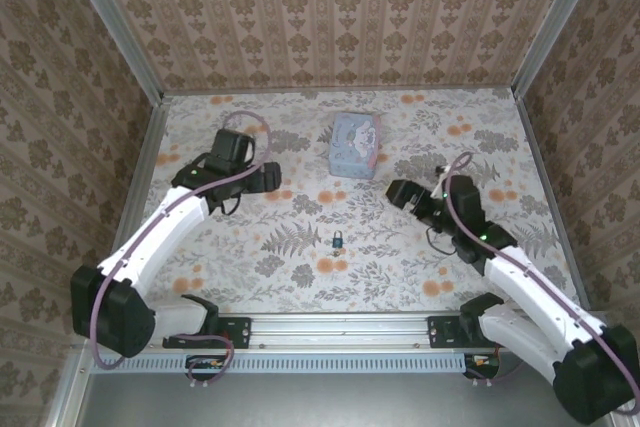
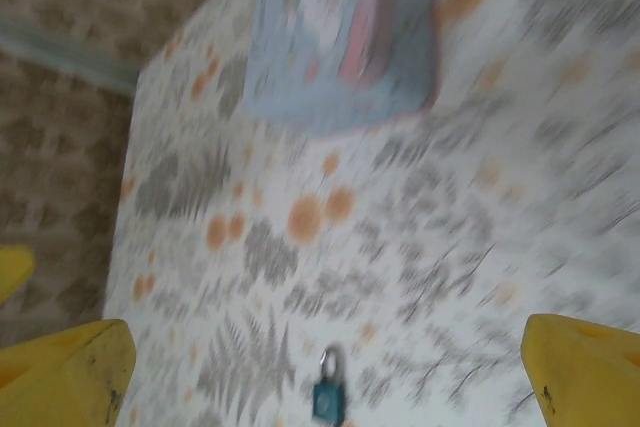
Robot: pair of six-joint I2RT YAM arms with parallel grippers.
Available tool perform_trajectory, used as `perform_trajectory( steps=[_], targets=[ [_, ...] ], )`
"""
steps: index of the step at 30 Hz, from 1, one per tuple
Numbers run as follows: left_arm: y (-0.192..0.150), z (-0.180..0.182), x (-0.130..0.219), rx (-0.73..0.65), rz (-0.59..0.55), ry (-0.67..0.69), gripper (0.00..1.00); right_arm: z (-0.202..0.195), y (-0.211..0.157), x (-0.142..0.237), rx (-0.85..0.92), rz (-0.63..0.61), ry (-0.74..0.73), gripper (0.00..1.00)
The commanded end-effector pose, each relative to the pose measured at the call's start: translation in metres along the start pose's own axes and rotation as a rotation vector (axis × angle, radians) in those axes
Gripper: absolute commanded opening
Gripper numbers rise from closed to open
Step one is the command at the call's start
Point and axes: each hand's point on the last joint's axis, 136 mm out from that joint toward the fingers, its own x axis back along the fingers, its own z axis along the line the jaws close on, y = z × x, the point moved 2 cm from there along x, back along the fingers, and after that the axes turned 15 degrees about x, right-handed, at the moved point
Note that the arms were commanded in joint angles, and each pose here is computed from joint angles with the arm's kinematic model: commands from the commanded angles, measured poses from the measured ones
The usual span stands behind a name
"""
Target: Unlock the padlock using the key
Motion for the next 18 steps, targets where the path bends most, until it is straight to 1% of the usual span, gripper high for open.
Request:
perform_trajectory(
  steps=[1, 2, 4, 6, 9, 10, 13, 16, 18],
  targets=[
    [0.031, 0.034, 0.015, 0.051, -0.164, 0.115, 0.93, -0.039, 0.029, 0.023, 0.139, -0.063, -0.272, 1.0],
    [0.039, 0.041, 0.019, 0.057, -0.209, 0.129, 0.94, -0.05, 0.044, 0.027, 0.165, -0.12, -0.363, 1.0],
    [0.053, 0.053, 0.025, 0.061, -0.293, 0.146, 1.0, -0.067, 0.068, 0.032, 0.241, -0.219, -0.5, 1.0],
    [0.062, 0.068, 0.028, 0.061, -0.381, 0.17, 1.0, -0.085, 0.087, 0.031, 0.318, -0.286, -0.636, 1.0],
    [0.069, 0.091, 0.028, 0.02, -0.506, 0.231, 1.0, -0.101, 0.097, 0.017, 0.395, -0.316, -0.701, 1.0],
    [0.069, 0.1, 0.028, 0.016, -0.533, 0.259, 1.0, -0.105, 0.097, 0.012, 0.414, -0.314, -0.711, 0.99],
    [0.065, 0.128, 0.026, 0.046, -0.584, 0.303, 1.0, -0.116, 0.094, -0.003, 0.468, -0.29, -0.738, 1.0],
    [0.059, 0.148, 0.02, 0.07, -0.607, 0.271, 1.0, -0.134, 0.085, -0.015, 0.493, -0.259, -0.777, 1.0],
    [0.054, 0.157, 0.012, 0.053, -0.612, 0.287, 1.0, -0.146, 0.077, -0.021, 0.492, -0.248, -0.788, 1.0]
  ],
)
